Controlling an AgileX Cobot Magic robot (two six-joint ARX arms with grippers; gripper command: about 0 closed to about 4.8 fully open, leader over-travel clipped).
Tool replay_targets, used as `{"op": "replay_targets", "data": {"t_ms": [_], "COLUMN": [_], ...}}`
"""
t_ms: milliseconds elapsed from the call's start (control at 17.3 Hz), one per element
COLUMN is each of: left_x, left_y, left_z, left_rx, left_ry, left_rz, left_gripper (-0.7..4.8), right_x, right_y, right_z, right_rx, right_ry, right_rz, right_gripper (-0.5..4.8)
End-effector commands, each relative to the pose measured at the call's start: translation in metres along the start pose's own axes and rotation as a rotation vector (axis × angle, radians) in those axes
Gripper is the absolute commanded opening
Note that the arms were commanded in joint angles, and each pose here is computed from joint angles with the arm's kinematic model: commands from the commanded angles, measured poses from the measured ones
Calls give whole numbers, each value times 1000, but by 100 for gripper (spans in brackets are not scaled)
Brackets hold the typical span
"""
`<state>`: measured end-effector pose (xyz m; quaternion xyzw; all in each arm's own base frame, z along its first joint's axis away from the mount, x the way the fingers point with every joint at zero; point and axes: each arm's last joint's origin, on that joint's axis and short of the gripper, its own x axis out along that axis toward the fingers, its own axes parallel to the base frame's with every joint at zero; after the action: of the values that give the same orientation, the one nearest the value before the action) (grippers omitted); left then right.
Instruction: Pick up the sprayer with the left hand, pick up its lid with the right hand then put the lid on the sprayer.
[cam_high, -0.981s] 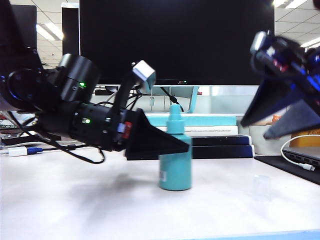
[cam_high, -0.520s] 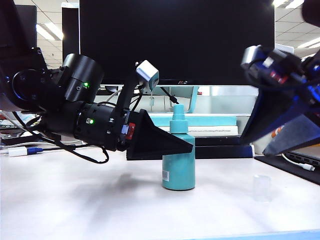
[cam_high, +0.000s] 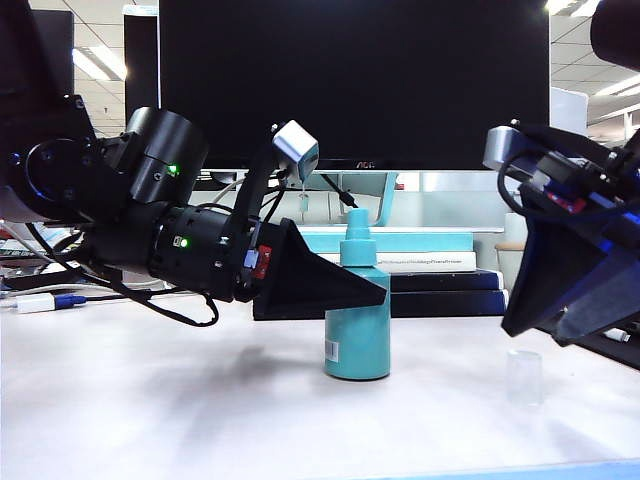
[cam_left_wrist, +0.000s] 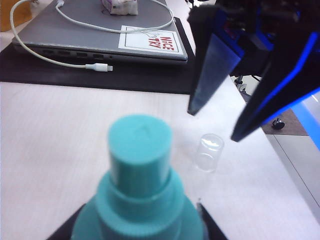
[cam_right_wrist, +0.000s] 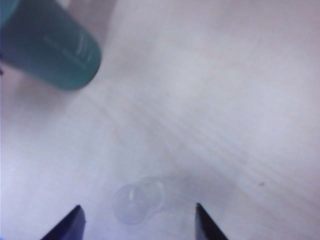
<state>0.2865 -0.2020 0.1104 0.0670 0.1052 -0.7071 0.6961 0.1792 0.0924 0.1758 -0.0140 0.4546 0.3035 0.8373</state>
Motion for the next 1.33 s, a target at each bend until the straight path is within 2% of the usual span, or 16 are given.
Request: {"op": "replay_targets", "data": {"t_ms": [58, 231, 462, 693, 750, 808, 866, 981, 1097, 1328], "left_x": [1, 1, 2, 2, 2, 2, 2, 2, 2, 2], "left_y": [1, 0, 0, -1, -1, -1, -1, -1, -1, -1], "left_z": [2, 2, 2, 1, 1, 1, 1, 1, 1, 0], "left_rx": [4, 1, 0, -7, -9, -10, -12, -14, -15, -29], "left_ry": [-3, -3, -1, 1, 2, 3, 5, 6, 6, 14], "left_rz": [0, -1, -6, -6, -6, -7, -7, -8, -8, -12], "left_gripper": [236, 236, 236, 236, 236, 236, 236, 236, 236, 236], "right_x": [-1, 0, 19, 36, 37, 36, 36, 36, 35, 15], "right_y": [1, 1, -4, -8, -8, -8, -8, -9, -9, -5], "right_z": [3, 1, -8, -10, -11, -11, -10, -9, -7, 25], "right_rx": [-4, -1, 31, 50, 51, 50, 40, 18, 5, -72], "right_ry": [-21, -10, 93, 145, 149, 147, 141, 135, 126, 26], "right_rz": [14, 39, 50, 93, 91, 91, 83, 54, 21, -64], "right_gripper": [284, 284, 284, 280, 244, 170, 61, 3, -1, -1]}}
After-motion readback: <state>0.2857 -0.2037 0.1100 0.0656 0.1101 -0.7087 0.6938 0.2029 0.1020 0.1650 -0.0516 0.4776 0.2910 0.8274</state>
